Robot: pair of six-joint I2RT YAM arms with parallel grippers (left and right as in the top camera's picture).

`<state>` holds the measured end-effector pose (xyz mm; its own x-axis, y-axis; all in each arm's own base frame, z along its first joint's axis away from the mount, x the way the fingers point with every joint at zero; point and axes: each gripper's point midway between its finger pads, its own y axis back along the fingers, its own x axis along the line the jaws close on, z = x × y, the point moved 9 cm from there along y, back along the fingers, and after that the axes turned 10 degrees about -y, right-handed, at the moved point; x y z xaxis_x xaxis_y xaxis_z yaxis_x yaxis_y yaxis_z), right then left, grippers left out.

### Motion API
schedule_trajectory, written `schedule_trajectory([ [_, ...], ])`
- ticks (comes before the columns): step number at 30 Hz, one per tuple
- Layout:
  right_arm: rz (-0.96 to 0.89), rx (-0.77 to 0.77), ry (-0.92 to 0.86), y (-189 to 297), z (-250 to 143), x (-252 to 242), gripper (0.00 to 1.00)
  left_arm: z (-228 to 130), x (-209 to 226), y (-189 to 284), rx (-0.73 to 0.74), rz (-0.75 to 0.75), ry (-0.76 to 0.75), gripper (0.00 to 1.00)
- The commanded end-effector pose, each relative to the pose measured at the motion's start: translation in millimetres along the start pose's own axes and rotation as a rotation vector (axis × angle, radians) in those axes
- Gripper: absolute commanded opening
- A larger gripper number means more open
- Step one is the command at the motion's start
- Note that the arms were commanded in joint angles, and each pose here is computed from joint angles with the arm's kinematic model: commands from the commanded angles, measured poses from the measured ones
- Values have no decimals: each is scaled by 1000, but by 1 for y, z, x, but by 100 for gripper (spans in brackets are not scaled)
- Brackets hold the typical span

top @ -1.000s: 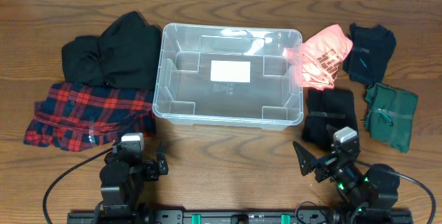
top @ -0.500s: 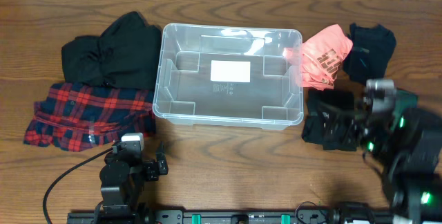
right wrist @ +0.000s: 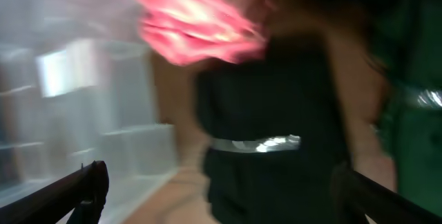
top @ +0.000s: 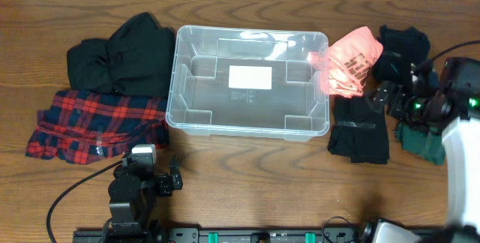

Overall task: Pack container
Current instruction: 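Reach the right gripper to the folded black garment and grasp it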

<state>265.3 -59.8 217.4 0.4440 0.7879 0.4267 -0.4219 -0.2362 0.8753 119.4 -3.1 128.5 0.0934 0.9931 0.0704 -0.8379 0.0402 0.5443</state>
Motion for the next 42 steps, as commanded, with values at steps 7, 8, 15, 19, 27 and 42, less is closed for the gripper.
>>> schedule_trajectory([
  [7, -93, 193, -90, -67, 15, -46, 99, -2, -1, -2, 2, -5, -12, 98],
  [8, -98, 213, -98, -75, 15, -49, 99, -2, -1, -2, 2, -5, -12, 98],
  [15, -119, 291, -118, -116, 15, -66, 98, -2, -1, -2, 2, -5, -12, 98],
  [19, -82, 334, -94, -128, 7, -63, 89, -2, -1, -2, 2, -5, -12, 98],
  [27, -71, 386, -101, -130, -9, -61, 11, -2, -1, -2, 2, -5, -12, 98],
  [42, 459, -49, 141, 66, -24, 66, 1, -2, -1, -2, 2, -5, -12, 98],
])
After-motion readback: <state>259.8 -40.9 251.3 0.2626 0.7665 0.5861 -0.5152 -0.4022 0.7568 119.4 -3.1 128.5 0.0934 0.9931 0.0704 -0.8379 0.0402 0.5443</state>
